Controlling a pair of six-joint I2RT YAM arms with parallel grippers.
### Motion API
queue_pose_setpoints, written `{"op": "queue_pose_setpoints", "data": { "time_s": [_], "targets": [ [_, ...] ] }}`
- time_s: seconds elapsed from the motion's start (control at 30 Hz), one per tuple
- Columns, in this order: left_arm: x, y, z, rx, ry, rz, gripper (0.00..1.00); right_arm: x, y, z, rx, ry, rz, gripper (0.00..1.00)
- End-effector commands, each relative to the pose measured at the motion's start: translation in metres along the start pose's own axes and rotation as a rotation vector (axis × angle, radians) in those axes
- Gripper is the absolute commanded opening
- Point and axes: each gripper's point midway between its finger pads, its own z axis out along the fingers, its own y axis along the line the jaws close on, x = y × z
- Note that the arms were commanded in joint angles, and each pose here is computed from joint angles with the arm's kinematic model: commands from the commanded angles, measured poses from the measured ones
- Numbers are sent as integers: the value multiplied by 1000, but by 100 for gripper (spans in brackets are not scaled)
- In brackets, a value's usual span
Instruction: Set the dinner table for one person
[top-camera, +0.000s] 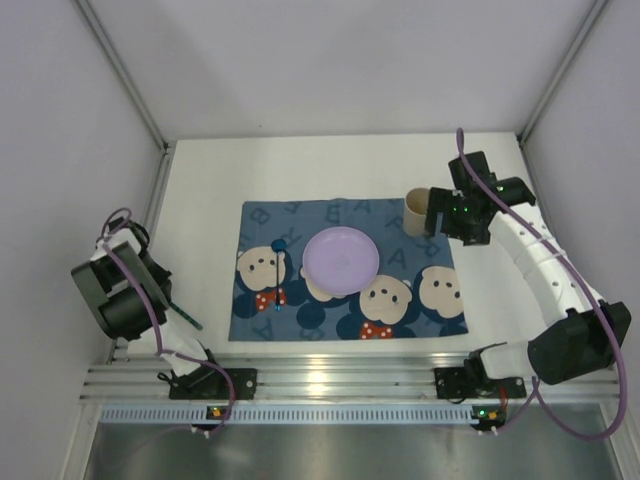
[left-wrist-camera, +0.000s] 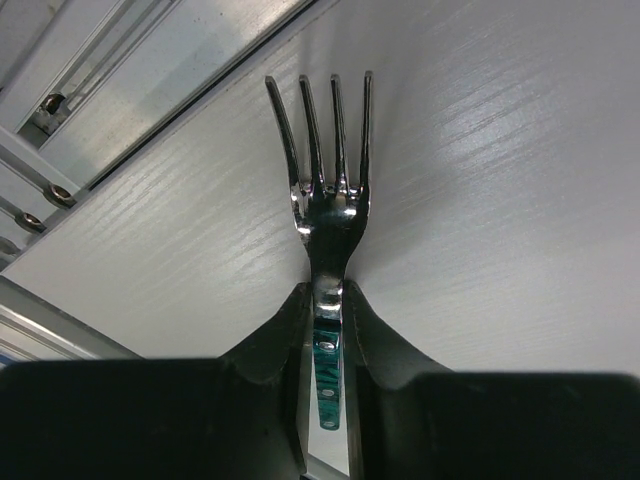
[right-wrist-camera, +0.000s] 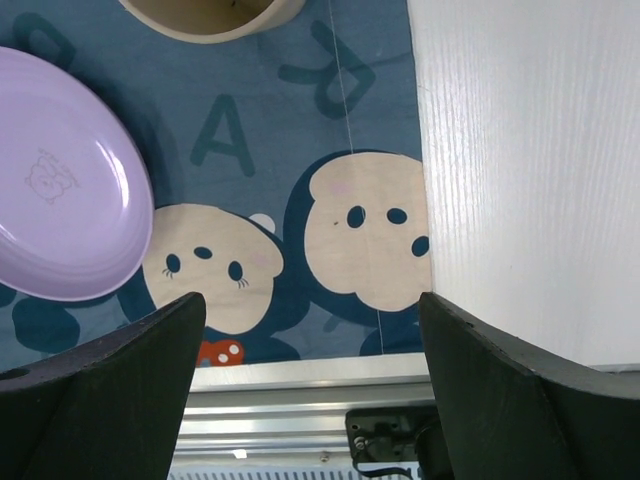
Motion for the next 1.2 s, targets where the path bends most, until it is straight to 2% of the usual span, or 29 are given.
{"op": "queue_pose_setpoints", "data": {
  "time_s": [0.0,0.13,0.27,0.3,0.37,0.4,0.47,0.5,0.67,0.77,0.9,1.03,1.17],
  "targets": [
    [-11,-4,38,-6,-31,2,0,-9,-9,-12,25,-46,8,88],
    [-24,-9,22,24,-79,12,0,-10,-11,-17,24,-65,27,88],
    [-48,-34,-23,83,-201,31,0,-20,0,-29,-51,-122,28,88],
    [-59,-54,-42,112,-246,57,0,-25,7,-34,-87,-141,17,88],
    [-58,-72,-62,118,-256,97,0,-33,23,-43,-178,-176,-9,87],
    [-63,-100,-86,161,-304,139,0,-40,28,-51,-202,-208,-17,88],
    [-59,-122,-107,175,-318,181,0,-47,52,-64,-324,-235,-49,88],
    [-60,-148,-132,230,-365,211,0,-51,64,-73,-371,-261,-69,88],
    [-35,-217,-195,387,-376,293,0,-63,113,-98,-534,-317,-104,89],
    [10,-264,-217,482,-334,385,0,-65,142,-107,-591,-322,-121,89],
    [99,-319,-238,604,-275,556,0,-51,183,-107,-615,-315,-199,90],
    [160,-347,-263,710,-218,644,0,-41,207,-85,-621,-277,-226,89],
    [196,-360,-295,808,-172,697,0,-33,220,-64,-660,-269,-242,89]
  ]
}}
